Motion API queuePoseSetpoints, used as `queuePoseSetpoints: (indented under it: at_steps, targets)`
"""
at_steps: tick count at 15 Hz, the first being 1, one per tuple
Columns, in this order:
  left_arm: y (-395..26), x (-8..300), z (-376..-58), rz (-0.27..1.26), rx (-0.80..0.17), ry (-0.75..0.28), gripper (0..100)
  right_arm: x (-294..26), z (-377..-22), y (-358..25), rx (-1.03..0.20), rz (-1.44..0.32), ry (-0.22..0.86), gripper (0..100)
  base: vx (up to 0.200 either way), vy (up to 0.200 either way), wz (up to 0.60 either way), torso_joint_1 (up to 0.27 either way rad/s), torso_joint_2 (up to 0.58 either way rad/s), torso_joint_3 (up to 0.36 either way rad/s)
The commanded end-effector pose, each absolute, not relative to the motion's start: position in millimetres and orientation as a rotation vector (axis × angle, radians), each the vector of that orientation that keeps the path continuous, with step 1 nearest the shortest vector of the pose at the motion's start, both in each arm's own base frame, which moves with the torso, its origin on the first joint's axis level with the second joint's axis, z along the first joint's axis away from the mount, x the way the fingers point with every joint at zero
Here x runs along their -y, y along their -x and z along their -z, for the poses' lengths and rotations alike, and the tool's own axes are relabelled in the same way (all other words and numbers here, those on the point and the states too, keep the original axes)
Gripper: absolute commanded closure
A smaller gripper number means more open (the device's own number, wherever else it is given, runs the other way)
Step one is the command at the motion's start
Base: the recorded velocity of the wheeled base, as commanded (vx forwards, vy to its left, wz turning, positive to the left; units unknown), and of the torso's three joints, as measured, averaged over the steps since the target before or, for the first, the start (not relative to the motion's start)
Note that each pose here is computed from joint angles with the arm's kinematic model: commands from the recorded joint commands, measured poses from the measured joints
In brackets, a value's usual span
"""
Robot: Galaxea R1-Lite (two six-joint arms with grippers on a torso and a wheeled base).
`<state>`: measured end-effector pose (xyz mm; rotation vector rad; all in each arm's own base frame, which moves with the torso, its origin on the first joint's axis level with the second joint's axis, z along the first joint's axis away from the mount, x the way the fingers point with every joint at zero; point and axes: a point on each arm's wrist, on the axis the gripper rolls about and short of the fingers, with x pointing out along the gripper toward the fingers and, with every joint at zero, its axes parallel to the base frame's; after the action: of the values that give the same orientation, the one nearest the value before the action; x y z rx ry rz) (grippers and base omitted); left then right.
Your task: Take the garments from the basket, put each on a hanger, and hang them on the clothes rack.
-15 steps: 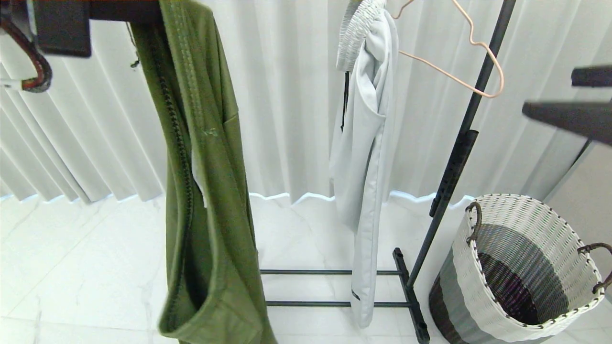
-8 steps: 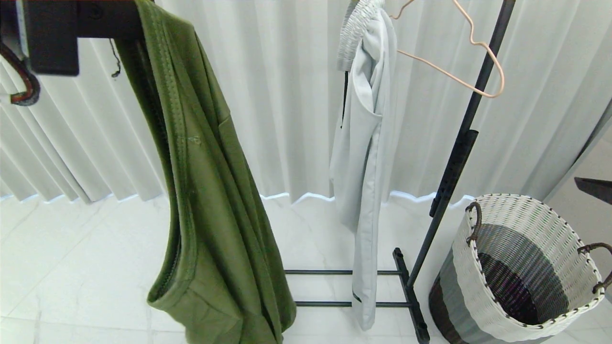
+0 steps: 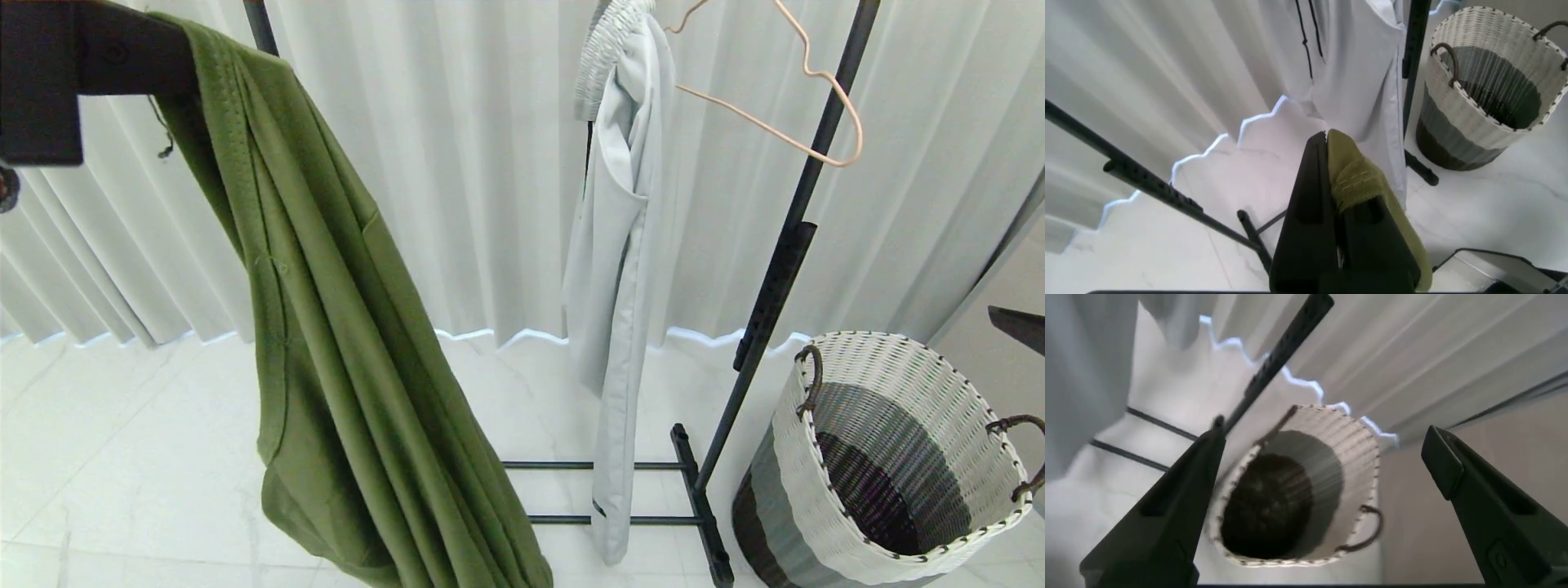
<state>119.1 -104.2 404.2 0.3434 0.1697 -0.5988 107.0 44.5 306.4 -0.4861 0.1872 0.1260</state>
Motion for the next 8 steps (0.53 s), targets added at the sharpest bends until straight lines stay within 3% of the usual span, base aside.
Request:
queuePoseSetpoints:
  at_steps: [1, 6, 8]
  targets:
    - [-116.5, 101.5, -403.3, 0.597, -0.17, -0.343, 100, -45.0, -304.9, -107.9, -0.196, -0.124, 0.447, 0, 0.0, 0.0, 0.0, 0.0, 0.0, 0.0]
    - [-117.1, 101.6, -402.3, 0.584, -0.175, -0.347, 100, -44.8, -305.5, -106.9, -0.189, -0.121, 0.383, 0, 0.0, 0.0, 0.0, 0.002, -0.01, -0.01]
    - [-117.6, 101.9, -400.9, 0.57, -0.181, -0.352, 100, -45.0, -304.6, -107.0, -0.191, -0.123, 0.384, 0, 0.0, 0.0, 0.0, 0.029, -0.28, -0.244]
